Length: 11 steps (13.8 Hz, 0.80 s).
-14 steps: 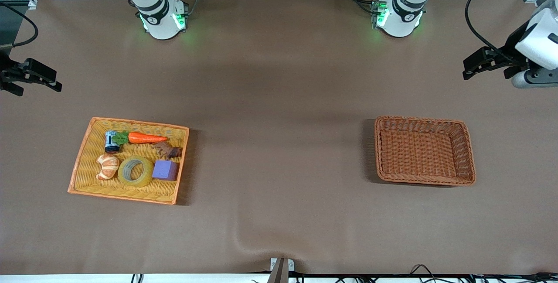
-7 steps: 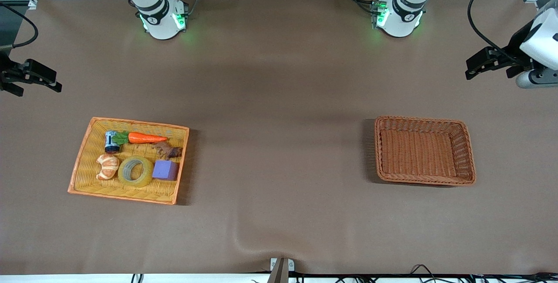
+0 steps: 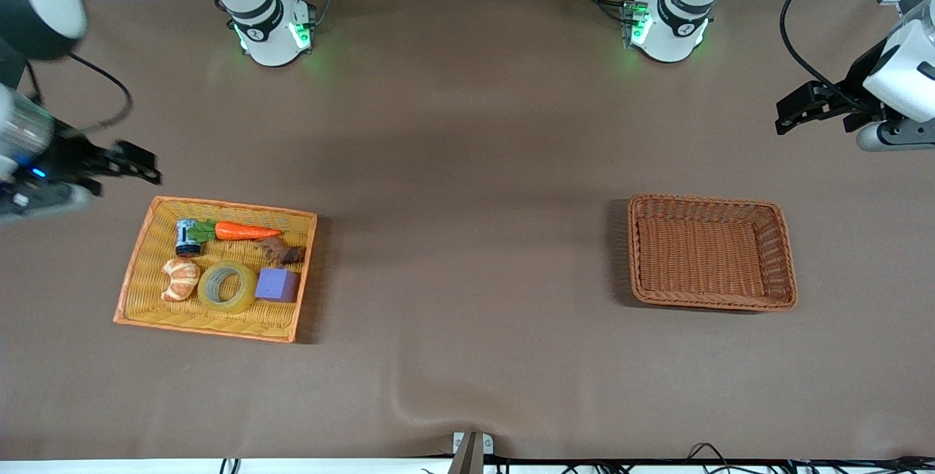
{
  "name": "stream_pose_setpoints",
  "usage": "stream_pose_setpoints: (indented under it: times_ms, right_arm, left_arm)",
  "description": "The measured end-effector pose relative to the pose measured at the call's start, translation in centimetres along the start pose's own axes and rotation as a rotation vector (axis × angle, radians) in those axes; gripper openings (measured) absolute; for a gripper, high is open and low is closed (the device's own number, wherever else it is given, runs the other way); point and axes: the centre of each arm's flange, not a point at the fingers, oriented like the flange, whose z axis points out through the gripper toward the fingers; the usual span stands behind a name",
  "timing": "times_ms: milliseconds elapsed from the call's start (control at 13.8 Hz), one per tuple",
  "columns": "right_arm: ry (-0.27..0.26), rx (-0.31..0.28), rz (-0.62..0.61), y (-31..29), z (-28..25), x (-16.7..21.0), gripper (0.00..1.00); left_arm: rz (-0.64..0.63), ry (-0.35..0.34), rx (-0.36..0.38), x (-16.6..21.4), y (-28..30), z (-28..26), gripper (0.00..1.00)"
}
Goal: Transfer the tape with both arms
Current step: 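Lower the right gripper onto the tape roll and grasp its rim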
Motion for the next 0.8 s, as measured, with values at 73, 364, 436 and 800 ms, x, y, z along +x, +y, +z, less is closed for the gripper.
stream_pose_setpoints:
  times_ms: [73,364,436,800]
  right_arm:
    - [-0.001,-0.002,-0.022,-1.1,2.3,1.4,1.0]
    - [0.035,-0.019,-0.203,-2.6,12.0,4.6,1.0]
    - [0.045,-0.024,-0.244,-2.1,14.3,4.5,1.0]
    - [0.042,-0.043,-0.544,1.6,25.2,1.9,1.0]
  left_arm:
    - [0.0,-0.002,0.0,0.0,0.0,0.1,1.0]
    - [0.0,-0.009,0.0,0.3,0.0,0.5,1.0]
    - [0.001,-0.011,0.001,0.3,0.1,0.6,1.0]
    - [0.013,-0.01,0.001,0.3,0.7,0.7,1.0]
